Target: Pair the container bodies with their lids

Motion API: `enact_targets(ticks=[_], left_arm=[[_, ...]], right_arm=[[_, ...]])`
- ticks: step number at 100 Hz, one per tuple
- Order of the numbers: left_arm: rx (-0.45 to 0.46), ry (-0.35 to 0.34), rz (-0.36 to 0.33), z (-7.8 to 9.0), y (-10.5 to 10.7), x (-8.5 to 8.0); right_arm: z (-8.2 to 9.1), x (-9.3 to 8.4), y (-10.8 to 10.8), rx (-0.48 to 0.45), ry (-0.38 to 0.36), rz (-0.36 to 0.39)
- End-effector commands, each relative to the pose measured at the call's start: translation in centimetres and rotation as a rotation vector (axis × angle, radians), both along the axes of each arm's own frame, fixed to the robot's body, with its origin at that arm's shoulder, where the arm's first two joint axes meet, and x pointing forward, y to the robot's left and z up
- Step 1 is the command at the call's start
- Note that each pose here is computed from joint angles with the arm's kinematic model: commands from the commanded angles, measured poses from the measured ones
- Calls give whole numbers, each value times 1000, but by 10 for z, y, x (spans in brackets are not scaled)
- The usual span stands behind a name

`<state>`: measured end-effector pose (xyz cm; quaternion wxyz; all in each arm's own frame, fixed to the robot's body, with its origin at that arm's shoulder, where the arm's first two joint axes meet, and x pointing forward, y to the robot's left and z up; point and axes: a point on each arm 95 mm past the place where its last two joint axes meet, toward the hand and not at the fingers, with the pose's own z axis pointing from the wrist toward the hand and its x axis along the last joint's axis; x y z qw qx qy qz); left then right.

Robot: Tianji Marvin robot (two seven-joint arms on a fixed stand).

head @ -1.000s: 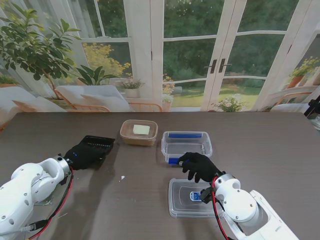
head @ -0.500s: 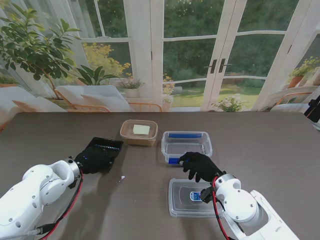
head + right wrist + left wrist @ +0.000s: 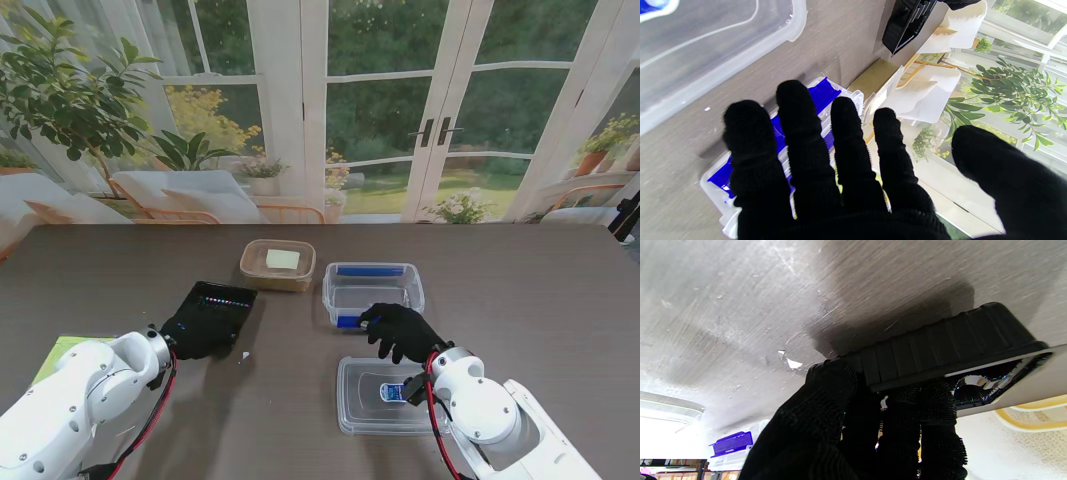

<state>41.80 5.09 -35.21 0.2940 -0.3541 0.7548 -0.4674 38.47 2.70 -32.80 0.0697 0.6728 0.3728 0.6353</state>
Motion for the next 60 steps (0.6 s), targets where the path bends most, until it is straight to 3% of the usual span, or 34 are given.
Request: enact_targets(ticks=[1,60], left_arm=[[-5,18,-9,-2,-9,-4],[-34,20,-40,-3,-32,-1]], right_arm=[[-1,-4,3,0,12,17],[0,-5,2,-2,17,20]])
